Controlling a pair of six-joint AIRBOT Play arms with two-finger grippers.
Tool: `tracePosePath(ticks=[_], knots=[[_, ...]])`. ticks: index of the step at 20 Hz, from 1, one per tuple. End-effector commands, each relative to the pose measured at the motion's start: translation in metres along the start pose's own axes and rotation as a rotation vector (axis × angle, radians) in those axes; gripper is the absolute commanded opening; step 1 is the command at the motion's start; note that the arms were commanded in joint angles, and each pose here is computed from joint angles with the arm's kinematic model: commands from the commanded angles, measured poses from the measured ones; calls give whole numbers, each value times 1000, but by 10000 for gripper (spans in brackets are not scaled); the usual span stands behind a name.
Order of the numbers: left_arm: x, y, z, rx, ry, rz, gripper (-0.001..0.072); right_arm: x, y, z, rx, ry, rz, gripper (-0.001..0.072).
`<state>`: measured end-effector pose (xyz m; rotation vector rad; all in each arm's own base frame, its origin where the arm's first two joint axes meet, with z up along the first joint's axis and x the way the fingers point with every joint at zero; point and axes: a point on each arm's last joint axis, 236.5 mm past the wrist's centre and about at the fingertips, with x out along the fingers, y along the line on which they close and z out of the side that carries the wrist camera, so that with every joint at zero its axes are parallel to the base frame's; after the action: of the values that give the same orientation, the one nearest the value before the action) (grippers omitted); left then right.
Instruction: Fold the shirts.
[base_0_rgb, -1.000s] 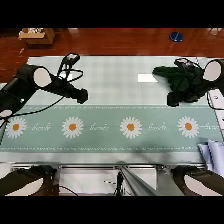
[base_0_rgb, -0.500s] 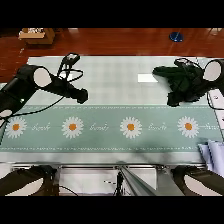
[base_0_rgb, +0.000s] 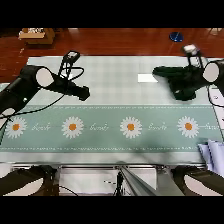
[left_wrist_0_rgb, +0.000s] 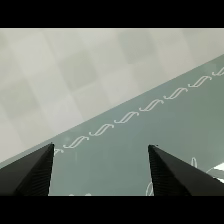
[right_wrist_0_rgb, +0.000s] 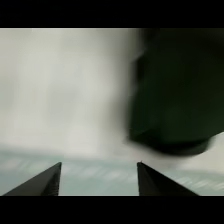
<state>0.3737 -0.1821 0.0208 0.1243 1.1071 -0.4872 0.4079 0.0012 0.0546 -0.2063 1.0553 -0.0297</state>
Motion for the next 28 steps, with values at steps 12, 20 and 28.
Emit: tracePosePath(ticks=[12,20,28], knots=[[-3,-37,14,-115,-48,-162,720,120,-119,53,242,-134,-110,607],[-3,-37,14,-115,-48,-162,720,195,-89,-13,229,106,-40,309],[-71,-52,65,-34,-136,-185,720,43,-123,88,139,-227,-104,34]])
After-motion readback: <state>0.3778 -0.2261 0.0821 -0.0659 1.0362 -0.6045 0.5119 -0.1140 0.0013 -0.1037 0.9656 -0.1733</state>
